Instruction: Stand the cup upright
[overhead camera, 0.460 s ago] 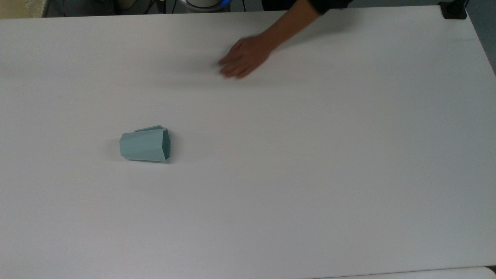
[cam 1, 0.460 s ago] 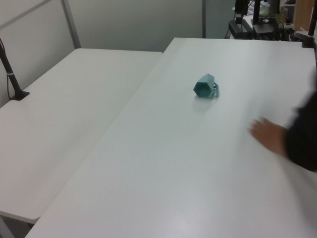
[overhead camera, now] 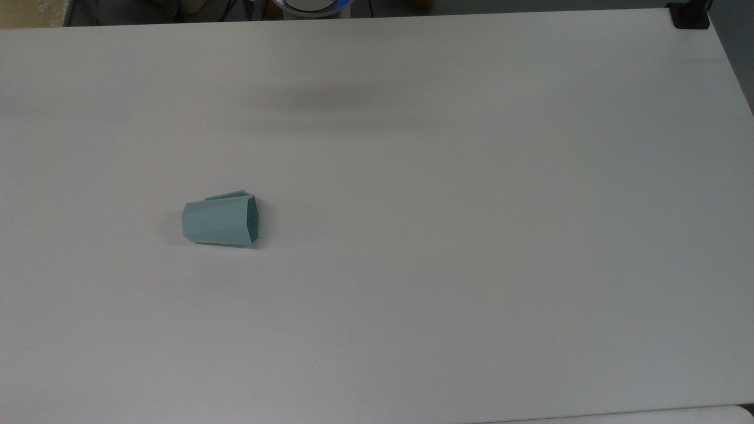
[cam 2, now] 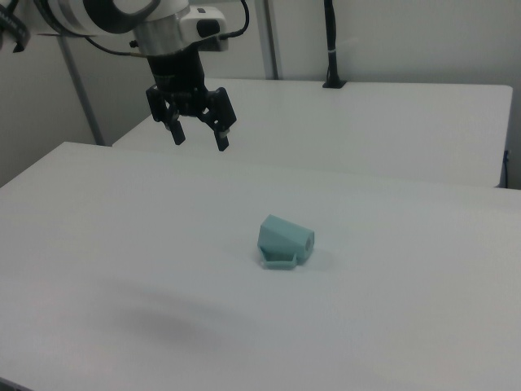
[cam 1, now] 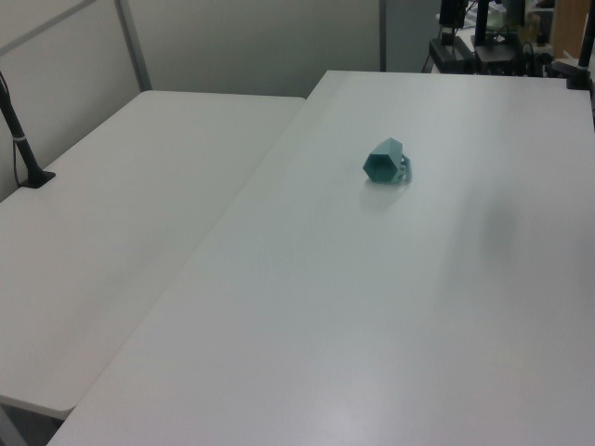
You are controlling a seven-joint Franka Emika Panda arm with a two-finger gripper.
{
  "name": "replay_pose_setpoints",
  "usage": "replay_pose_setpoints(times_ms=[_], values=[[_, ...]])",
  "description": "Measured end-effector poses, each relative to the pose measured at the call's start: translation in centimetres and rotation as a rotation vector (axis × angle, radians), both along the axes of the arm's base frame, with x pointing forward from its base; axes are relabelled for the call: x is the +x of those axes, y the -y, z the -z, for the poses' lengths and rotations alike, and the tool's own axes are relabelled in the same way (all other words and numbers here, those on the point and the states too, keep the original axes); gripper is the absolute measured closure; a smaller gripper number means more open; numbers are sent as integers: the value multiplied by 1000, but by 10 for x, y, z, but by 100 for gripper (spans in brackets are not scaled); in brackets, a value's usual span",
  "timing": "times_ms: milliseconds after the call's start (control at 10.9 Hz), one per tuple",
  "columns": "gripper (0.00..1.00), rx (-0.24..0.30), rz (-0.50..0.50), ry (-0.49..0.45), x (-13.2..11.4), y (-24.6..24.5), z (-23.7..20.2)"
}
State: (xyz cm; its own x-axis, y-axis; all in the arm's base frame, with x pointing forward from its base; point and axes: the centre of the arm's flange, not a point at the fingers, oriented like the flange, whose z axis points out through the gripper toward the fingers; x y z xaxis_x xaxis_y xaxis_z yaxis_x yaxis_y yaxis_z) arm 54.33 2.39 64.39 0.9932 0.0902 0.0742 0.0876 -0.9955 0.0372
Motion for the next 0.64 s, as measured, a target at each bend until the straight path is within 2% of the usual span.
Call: replay_pose_setpoints(times_ms=[644], values=[[0,-4,7,-22,3,-9,10]])
